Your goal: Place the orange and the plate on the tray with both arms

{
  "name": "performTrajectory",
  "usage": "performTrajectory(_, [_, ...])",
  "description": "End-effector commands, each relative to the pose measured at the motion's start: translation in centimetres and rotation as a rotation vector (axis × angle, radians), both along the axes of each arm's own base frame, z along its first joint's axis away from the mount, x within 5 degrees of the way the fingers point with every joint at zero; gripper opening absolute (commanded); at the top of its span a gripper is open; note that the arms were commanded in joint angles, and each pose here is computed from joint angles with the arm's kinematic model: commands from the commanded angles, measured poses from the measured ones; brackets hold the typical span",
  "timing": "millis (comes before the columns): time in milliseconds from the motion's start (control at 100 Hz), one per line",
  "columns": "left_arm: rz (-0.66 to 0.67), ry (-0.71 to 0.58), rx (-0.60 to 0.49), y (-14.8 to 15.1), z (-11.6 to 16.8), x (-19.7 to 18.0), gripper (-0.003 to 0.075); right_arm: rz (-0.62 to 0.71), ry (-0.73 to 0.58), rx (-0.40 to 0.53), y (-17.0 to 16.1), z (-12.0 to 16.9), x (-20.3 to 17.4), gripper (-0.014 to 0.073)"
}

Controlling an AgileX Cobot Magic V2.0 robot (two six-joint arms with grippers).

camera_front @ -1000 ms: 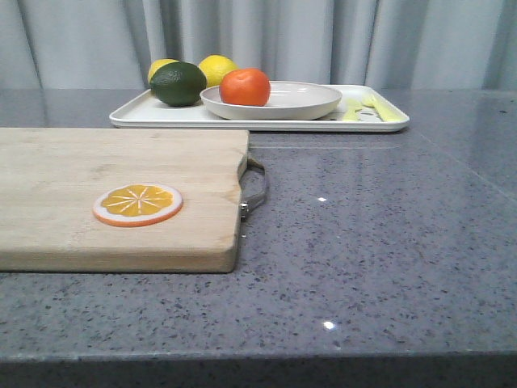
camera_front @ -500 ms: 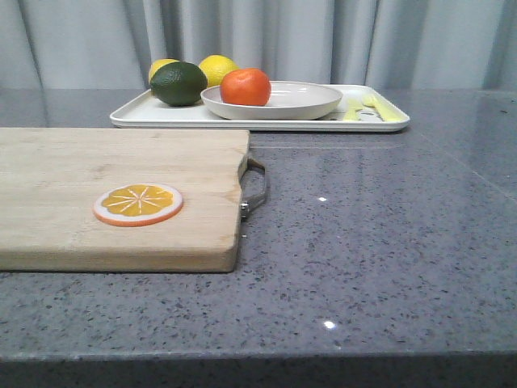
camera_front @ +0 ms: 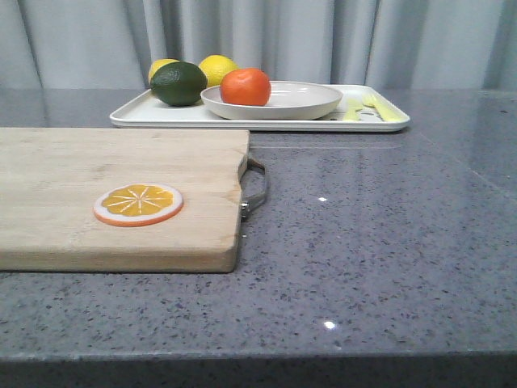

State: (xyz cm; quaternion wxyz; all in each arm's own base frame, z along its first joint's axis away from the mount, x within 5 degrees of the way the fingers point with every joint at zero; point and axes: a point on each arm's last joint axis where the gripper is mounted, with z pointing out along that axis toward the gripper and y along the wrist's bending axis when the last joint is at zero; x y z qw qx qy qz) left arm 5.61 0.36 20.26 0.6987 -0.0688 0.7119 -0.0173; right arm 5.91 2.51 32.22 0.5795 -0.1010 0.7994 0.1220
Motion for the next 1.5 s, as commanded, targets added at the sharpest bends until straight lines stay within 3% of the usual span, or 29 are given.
performTrajectory(0, [0.000, -0.105, 0.000, 0.0, 0.6, -0.3, -0.0020, -0.015, -0.086, 0.024, -0.1, 1.4, 0.1, -0.0024])
performTrajectory(510, [0.000, -0.105, 0.000, 0.0, 0.6, -0.3, -0.0020, -0.023, -0.101, 0.026, -0.1, 1.3, 0.2, -0.0024])
performTrajectory(640, [0.000, -0.105, 0.000, 0.0, 0.6, -0.3, -0.0020, -0.076, -0.198, 0.023, -0.5, 0.9, 1.0, -0.0024])
performTrajectory(890, [0.000, -0.105, 0.000, 0.0, 0.6, -0.3, -0.0020, -0.169, -0.390, -0.030, -1.4, -1.8, 1.2, -0.0024])
performTrajectory(1010, [0.000, -0.105, 0.000, 0.0, 0.6, -0.3, -0.0020, -0.202, -0.477, 0.025, -1.7, -3.0, 0.9, -0.0024])
performTrajectory(1490, [0.000, -0.105, 0.000, 0.0, 0.6, -0.3, -0.0020, -0.362, -0.496, 0.002, -2.7, -8.6, 0.0, -0.0024])
